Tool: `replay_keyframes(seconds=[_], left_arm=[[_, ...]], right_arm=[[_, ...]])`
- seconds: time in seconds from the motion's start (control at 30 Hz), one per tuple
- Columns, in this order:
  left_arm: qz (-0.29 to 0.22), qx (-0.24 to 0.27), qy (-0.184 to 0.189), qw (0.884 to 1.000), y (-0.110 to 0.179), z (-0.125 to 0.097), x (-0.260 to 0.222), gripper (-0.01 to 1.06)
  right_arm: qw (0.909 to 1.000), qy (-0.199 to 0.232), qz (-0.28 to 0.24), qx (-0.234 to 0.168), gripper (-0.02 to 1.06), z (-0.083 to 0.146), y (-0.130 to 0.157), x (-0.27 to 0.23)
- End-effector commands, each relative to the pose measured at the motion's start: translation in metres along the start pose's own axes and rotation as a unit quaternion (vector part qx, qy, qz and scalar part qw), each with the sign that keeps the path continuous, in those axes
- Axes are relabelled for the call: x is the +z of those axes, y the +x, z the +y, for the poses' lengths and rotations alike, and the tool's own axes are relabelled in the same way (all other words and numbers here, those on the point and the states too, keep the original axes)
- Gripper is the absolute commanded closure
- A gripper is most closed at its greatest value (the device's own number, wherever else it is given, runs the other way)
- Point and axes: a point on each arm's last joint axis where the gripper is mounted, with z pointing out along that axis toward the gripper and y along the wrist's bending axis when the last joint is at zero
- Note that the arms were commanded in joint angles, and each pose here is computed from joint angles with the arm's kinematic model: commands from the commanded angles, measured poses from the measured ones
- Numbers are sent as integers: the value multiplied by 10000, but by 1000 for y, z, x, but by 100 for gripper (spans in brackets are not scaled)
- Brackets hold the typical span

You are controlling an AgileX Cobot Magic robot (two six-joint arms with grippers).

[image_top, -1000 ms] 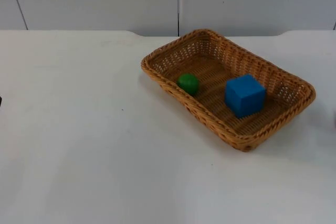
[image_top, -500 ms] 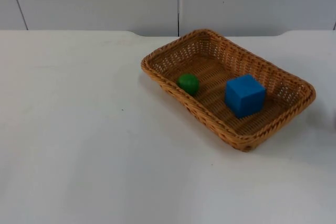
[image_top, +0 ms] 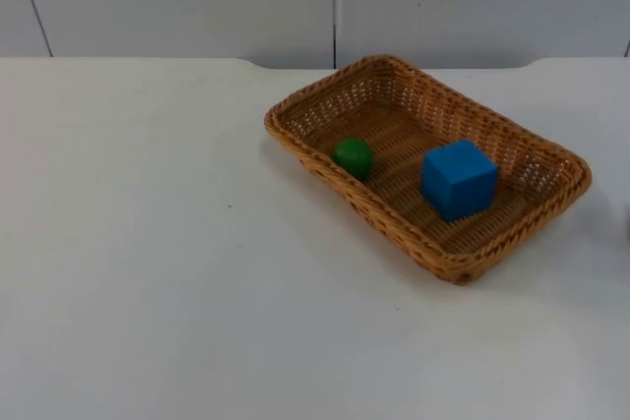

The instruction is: Place all geometric objects except the red cube into the basket.

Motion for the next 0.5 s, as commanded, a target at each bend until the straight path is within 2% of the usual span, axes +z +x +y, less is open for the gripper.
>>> replay_keyframes(seconds=[0.0,0.2,0.3,0.47], left_arm=[[19,5,62,10000,6,-2,-7,0],[14,70,82,9999,14,-5,-17,0],[114,98,86,9998,18,-5,-20,0],[218,176,9,9996,21,-4,-20,0]], right_arm=[[10000,-33,71,57,18,-2,16,-12],[9994,-318,-60,-91,18,-2,46,-34],[9991,-391,-127,-48,18,-2,65,-42],[9984,-529,-206,-6,18,-2,80,-49]])
